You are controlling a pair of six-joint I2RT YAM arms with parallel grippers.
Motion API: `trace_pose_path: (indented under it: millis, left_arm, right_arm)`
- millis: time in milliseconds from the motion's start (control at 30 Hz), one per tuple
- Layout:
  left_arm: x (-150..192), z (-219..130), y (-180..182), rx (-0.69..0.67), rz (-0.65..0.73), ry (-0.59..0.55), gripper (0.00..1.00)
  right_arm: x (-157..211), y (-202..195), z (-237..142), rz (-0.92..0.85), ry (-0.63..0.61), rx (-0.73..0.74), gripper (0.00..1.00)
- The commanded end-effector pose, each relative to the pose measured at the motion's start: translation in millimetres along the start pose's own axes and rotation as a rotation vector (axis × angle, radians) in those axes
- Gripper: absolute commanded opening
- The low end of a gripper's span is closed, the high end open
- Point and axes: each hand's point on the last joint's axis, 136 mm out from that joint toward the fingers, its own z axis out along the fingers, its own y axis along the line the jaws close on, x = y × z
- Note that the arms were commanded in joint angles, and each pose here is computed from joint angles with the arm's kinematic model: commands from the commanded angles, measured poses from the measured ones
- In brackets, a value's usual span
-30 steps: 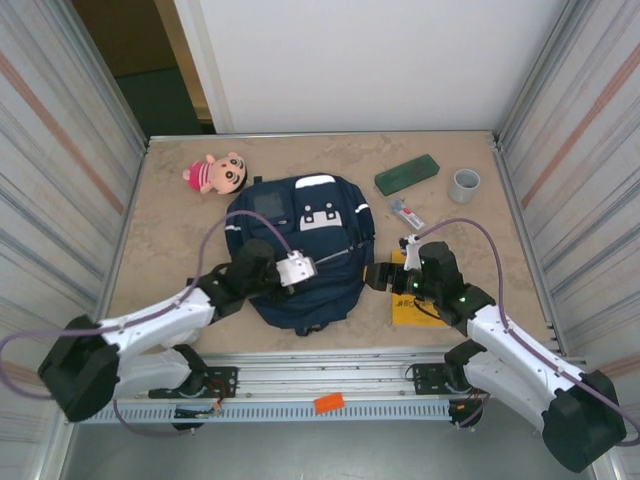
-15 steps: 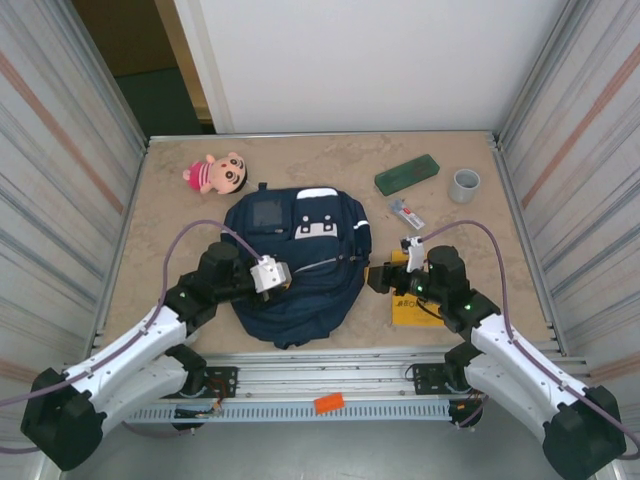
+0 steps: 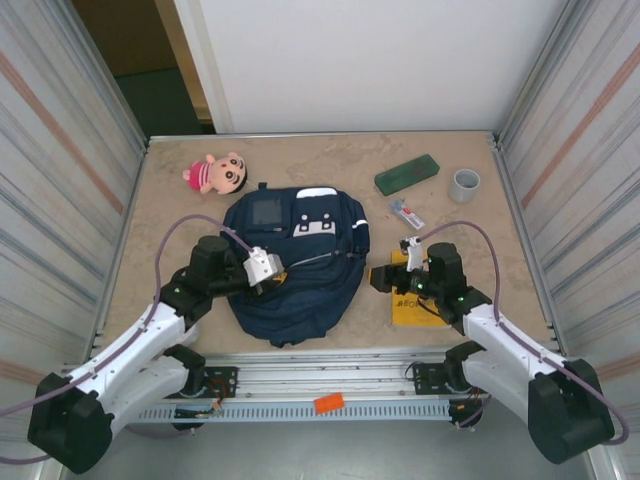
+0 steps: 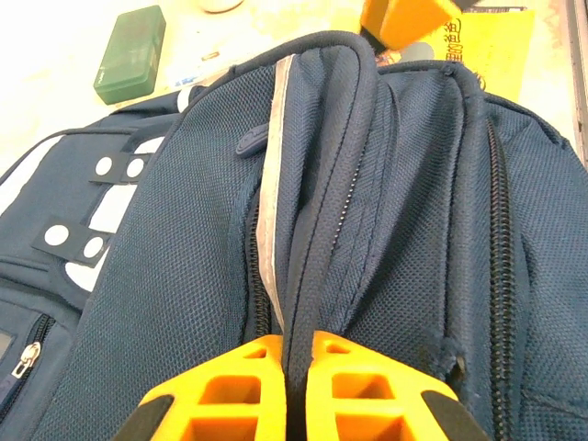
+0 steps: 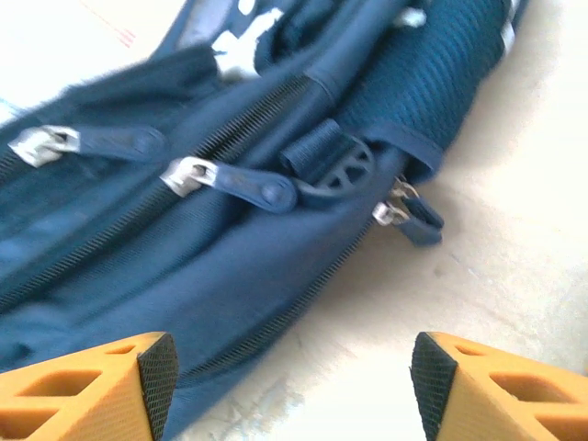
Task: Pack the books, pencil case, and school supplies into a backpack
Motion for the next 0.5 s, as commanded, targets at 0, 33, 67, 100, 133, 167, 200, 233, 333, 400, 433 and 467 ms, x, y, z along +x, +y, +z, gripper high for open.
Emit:
trace_pose_path:
  millis: [0, 33, 67, 100, 133, 167, 200, 233, 333, 400, 433, 467]
  left_arm:
    - [-54.9, -22.2, 25.9, -0.081, 0.063, -0.166, 0.00]
    - [-57.6, -26.0, 29.1, -0.092, 0.064, -0.176, 0.00]
    - [-60.6, -30.3, 32.5, -0.100, 0.061, -0.189, 0.00]
    - [-64.6, -34.8, 35.4, -0.104, 0.059, -0.206, 0.00]
    - [-67.4, -38.4, 37.3, -0.102, 0.054, -0.219, 0.00]
    - [-70.4, -41.8, 39.7, -0.102, 0.048, -0.228, 0.00]
    - [-72.8, -43.8, 41.8, -0.104, 0.048, -0.230, 0.00]
    - [-74.1, -44.5, 42.2, -0.102, 0.051, -0.228, 0.00]
    - [-76.7, -46.0, 44.5, -0.101, 0.058, -0.218, 0.00]
    - [-77.6, -46.7, 46.0, -0.103, 0.058, -0.213, 0.00]
    - [-77.6, -47.3, 46.6, -0.105, 0.058, -0.211, 0.00]
    - [-77.9, -47.6, 46.9, -0.105, 0.058, -0.211, 0.00]
  right_arm:
    - [-2.4, -11.8, 3.8, -0.062, -0.036, 0.037, 0.70]
    - [-2.4, -13.3, 5.1, -0.089, -0.049, 0.038, 0.70]
    - [-3.8, -12.6, 6.2, -0.121, -0.069, 0.026, 0.70]
    - [-5.5, -9.2, 7.0, -0.159, -0.085, 0.005, 0.70]
    - [-7.2, -7.5, 8.5, -0.182, -0.094, -0.003, 0.70]
    - [-6.9, -8.1, 11.4, -0.196, -0.087, -0.002, 0.70]
    - [-8.7, -6.3, 14.4, -0.217, -0.082, -0.005, 0.70]
    - [-9.7, -4.8, 17.1, -0.233, -0.074, -0.007, 0.70]
    - [-12.1, -1.6, 27.1, -0.268, -0.057, -0.020, 0.65]
    - [-14.9, 2.6, 33.8, -0.285, -0.057, -0.041, 0.58]
    - [-15.5, 4.6, 36.7, -0.293, -0.057, -0.052, 0.56]
    - [-15.8, 7.0, 40.0, -0.303, -0.053, -0.064, 0.55]
